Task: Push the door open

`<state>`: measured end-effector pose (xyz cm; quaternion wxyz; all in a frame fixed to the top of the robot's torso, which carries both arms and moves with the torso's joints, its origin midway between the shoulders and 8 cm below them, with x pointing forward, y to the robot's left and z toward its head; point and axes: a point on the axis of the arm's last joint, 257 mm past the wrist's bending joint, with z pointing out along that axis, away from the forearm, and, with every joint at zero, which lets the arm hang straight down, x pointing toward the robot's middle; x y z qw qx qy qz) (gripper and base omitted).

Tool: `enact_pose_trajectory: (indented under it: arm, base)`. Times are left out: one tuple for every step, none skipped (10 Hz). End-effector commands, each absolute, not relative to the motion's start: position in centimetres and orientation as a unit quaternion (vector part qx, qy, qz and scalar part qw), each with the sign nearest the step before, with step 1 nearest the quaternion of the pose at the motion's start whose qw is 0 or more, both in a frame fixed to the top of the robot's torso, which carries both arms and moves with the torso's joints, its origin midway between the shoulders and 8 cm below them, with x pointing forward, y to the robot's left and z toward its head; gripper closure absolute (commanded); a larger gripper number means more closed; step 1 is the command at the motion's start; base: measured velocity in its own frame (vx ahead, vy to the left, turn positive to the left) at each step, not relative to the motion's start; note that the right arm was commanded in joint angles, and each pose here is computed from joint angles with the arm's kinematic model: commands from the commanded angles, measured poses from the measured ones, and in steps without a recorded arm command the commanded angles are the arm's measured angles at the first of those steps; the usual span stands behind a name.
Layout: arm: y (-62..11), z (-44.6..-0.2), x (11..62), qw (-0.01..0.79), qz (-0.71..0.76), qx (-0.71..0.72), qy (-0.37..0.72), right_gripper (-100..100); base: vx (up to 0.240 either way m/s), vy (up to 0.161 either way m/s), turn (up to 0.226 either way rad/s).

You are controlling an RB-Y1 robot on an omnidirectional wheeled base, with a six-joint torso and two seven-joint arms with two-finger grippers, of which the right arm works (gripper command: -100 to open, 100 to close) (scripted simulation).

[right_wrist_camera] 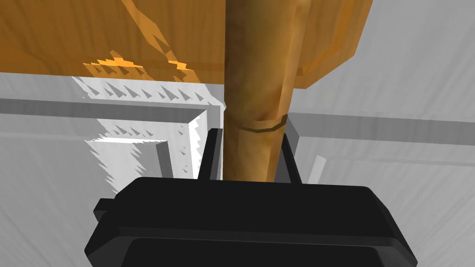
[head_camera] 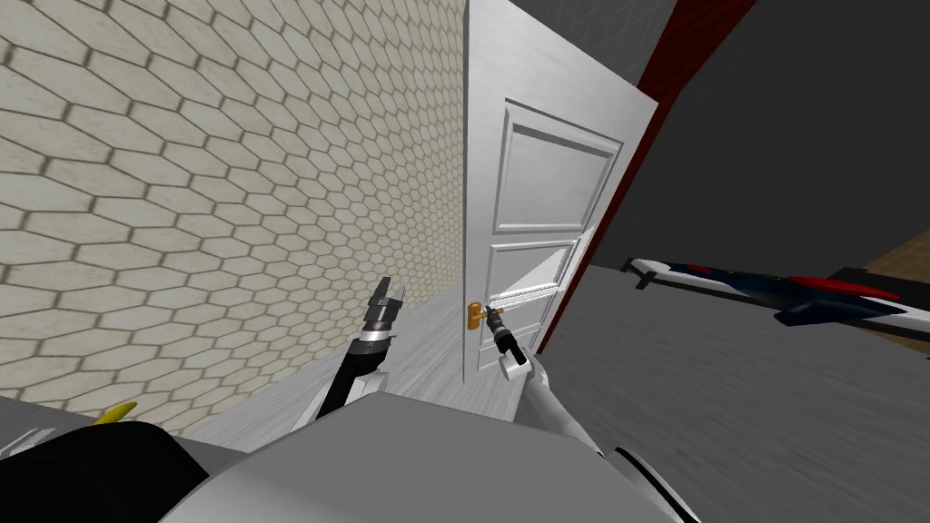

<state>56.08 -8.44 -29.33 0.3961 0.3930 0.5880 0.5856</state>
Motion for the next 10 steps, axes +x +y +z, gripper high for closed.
enact_pose_trajectory:
  arm:
    - [-9.2,-29.3,56.4,0.401,0.582,0.397,0.585,100]
    - [-9.4,-29.3,56.5,0.403,0.581,0.399,0.584,100]
    - [-10.0,-29.3,56.7,0.407,0.579,0.402,0.581,100]
    - [-10.7,-29.2,57.0,0.411,0.576,0.406,0.578,100]
    - [-11.0,-29.2,57.1,0.414,0.574,0.408,0.577,100]
    - [-11.8,-29.2,57.4,0.419,0.571,0.413,0.573,100]
    - [-12.3,-29.2,57.5,0.422,0.569,0.416,0.571,100]
    - [-13.2,-29.2,57.8,0.427,0.565,0.421,0.567,100]
    - [-14.1,-29.1,58.1,0.433,0.560,0.427,0.562,100]
    - [-14.6,-29.1,58.3,0.436,0.558,0.430,0.560,100]
  base:
    - [0.117,0.109,-0.052]
    - [0.141,0.134,-0.059]
    - [0.150,0.151,-0.050]
    - [0.182,0.154,-0.057]
    - [0.174,0.119,-0.030]
    - [0.137,0.128,-0.041]
    - [0.137,0.144,-0.064]
    - [0.169,0.189,-0.066]
    - [0.170,0.205,-0.094]
    - [0.145,0.142,-0.072]
